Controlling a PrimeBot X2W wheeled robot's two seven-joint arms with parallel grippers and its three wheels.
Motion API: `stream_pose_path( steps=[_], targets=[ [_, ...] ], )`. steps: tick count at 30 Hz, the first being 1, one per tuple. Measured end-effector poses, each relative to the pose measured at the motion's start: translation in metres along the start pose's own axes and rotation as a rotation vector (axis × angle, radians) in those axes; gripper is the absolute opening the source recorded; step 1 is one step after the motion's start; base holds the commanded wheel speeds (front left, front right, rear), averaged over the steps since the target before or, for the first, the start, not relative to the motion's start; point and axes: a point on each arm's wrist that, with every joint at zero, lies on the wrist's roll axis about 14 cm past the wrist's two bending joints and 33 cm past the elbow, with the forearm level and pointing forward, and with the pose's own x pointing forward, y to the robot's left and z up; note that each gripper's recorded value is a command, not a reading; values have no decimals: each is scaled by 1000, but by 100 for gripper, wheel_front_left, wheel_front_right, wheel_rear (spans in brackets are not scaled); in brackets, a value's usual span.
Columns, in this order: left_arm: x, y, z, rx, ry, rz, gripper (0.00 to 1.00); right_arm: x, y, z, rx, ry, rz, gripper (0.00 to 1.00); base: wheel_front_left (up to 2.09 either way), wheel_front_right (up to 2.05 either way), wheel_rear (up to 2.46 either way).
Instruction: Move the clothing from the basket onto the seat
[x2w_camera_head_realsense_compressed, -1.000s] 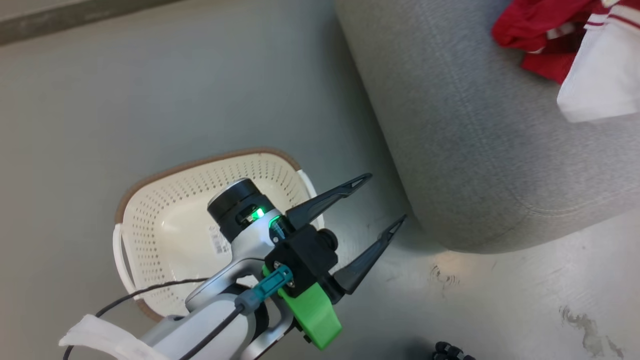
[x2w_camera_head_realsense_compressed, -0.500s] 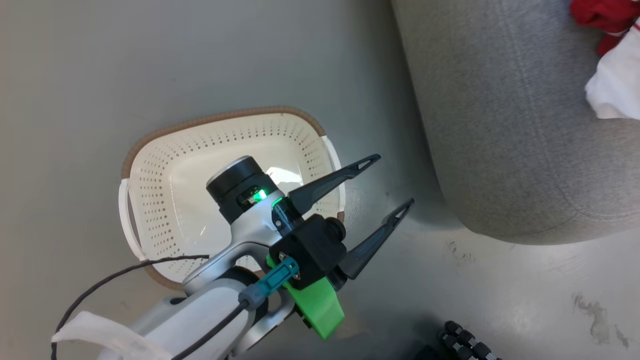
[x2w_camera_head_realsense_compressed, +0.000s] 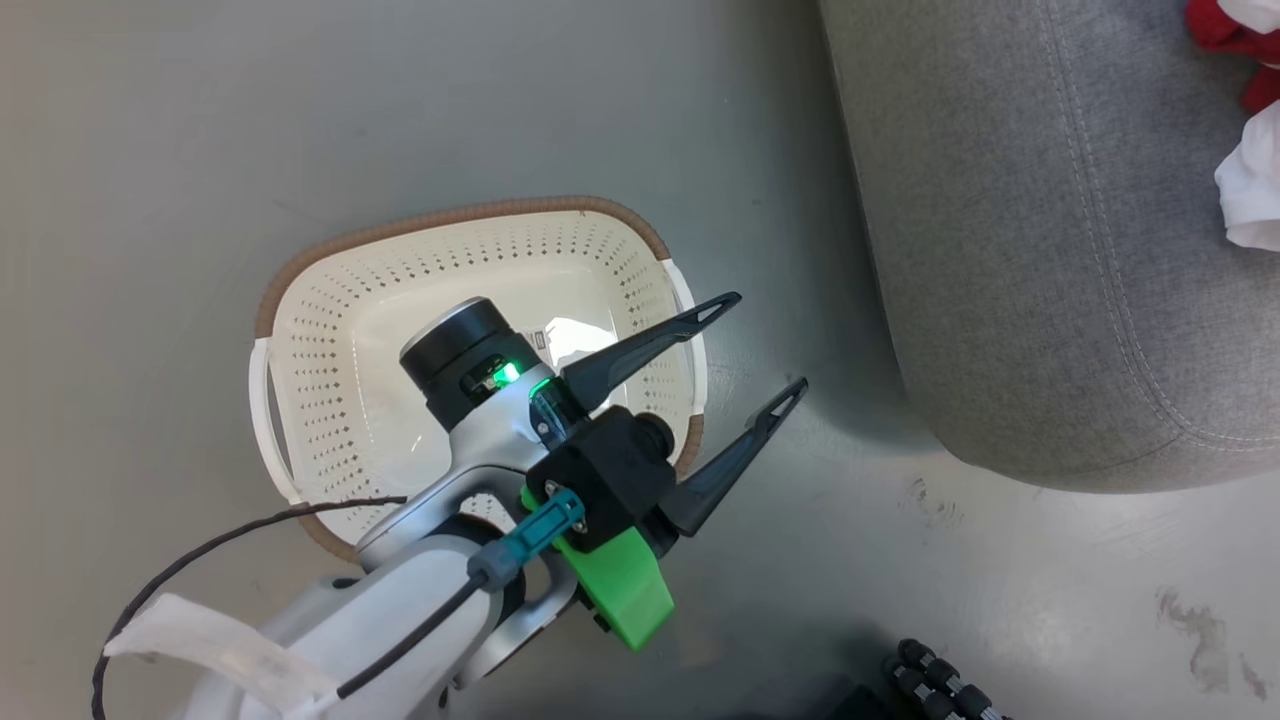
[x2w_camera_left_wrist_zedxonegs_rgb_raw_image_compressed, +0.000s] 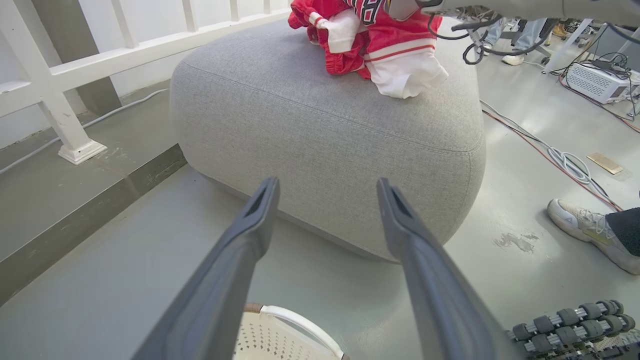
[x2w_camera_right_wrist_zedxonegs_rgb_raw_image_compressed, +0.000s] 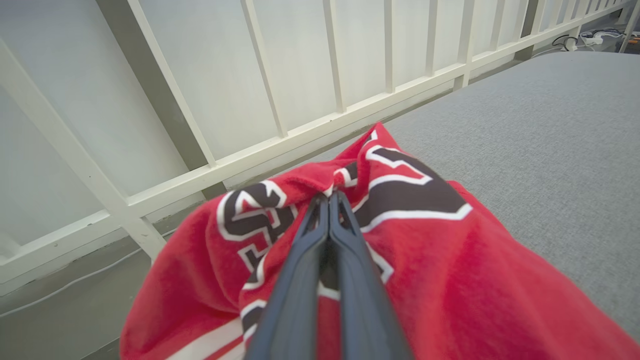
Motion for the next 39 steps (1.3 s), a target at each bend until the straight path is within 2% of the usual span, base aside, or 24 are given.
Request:
stream_pose_path(
  steps=[1,12,18,22,32,39],
  targets=[
    [0,0,1,0,-4,1,100,-1,0,1,0,0,1,100,0,0,0],
    [-2,-5,13,22,-29,6,100,-14,14,8,-11,3,75,100,0,0,0],
    [-4,-2,23,41,-47,33,100,-30,16,1,-21,30,108,100,0,0,0],
    [-7,2,33,61,-69,68,100,-39,21,15,-23,-11,144,100,0,0,0],
    [-35,21,49,64,-104,256,100,-72,56,46,2,-118,268,100,0,0,0],
    [-63,33,56,67,-127,406,100,-107,89,43,5,-127,379,100,0,0,0]
  ],
)
